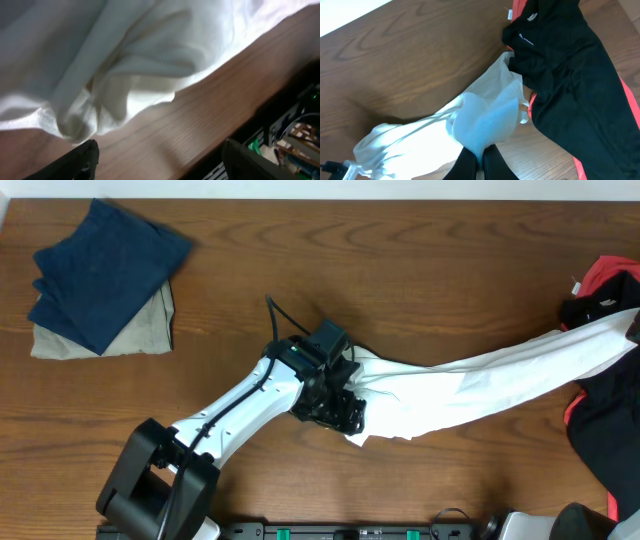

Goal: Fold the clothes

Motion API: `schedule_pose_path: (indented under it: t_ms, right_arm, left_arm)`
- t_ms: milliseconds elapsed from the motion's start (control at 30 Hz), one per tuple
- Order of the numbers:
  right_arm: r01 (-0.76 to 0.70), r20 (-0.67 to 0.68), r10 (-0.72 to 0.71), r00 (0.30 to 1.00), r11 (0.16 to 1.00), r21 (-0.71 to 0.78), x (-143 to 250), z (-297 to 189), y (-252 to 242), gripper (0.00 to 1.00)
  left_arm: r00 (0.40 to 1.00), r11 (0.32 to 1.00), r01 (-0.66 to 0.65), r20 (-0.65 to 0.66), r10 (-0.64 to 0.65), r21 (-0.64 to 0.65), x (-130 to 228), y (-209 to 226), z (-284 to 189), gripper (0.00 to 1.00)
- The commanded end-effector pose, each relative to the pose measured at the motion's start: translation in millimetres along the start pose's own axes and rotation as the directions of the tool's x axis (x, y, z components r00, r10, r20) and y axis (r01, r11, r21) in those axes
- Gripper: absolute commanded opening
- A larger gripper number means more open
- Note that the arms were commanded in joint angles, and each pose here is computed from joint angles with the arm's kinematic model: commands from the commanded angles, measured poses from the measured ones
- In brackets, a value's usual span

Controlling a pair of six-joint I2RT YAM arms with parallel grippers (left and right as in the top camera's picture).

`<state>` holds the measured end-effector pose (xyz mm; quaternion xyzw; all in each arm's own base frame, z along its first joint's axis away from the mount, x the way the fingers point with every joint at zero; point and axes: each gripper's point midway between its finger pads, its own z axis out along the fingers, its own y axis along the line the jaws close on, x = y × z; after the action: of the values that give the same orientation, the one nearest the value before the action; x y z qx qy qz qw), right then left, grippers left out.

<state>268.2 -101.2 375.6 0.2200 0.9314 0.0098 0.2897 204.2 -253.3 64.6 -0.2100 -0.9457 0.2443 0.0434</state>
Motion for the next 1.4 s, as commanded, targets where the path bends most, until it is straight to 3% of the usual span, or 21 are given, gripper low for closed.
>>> schedule_pose_path:
  t_ms: [0,233,333,500,600,900,1233,1300,1367]
  right_arm:
    - [0.014,0.002,-0.014,1.000,1.000,0.009,0,-1,-1,0.03]
    - [0.014,0.001,-0.014,1.000,1.000,-0.004,0,-1,1,0.03]
    - [0.014,0.001,-0.014,1.000,1.000,-0.015,0,-1,3,0.03]
    - [0.014,0.001,-0.014,1.000,1.000,-0.016,0,-1,3,0.04]
    - [0.014,0.001,-0.014,1.000,1.000,-0.018,0,-1,4,0.04]
    - [0.014,0.000,-0.014,1.000,1.000,-0.023,0,-1,5,0.04]
    - [0.014,0.000,-0.014,1.000,0.999,-0.031,0,-1,6,0.04]
    - [0.014,0.001,-0.014,1.000,0.999,-0.034,0,-1,6,0.04]
    - [0.015,0.001,-0.014,1.000,0.999,-0.034,0,-1,6,0.04]
  left_arm:
    - [0.999,0.999,0.048,0.006,-0.048,-0.001,1,-1,7,0.80]
    - [0.998,1.000,-0.003,0.063,0.002,0.016,-11,-8,15,0.80]
    - [0.997,0.999,-0.003,0.080,0.005,-0.033,-15,0,17,0.80]
    - [0.999,0.998,0.023,0.037,-0.020,-0.066,-9,11,27,0.80]
    - [0.999,0.997,0.031,0.022,-0.029,-0.072,-6,13,29,0.75]
    - [0.996,0.986,0.025,0.088,-0.011,-0.165,-14,23,12,0.74]
    - [0.996,0.987,-0.020,0.080,0.033,-0.158,-16,9,31,0.74]
    - [0.996,0.987,-0.034,0.074,0.046,-0.157,-14,5,34,0.71]
    - [0.996,0.987,-0.039,0.078,0.051,-0.155,-15,3,34,0.59]
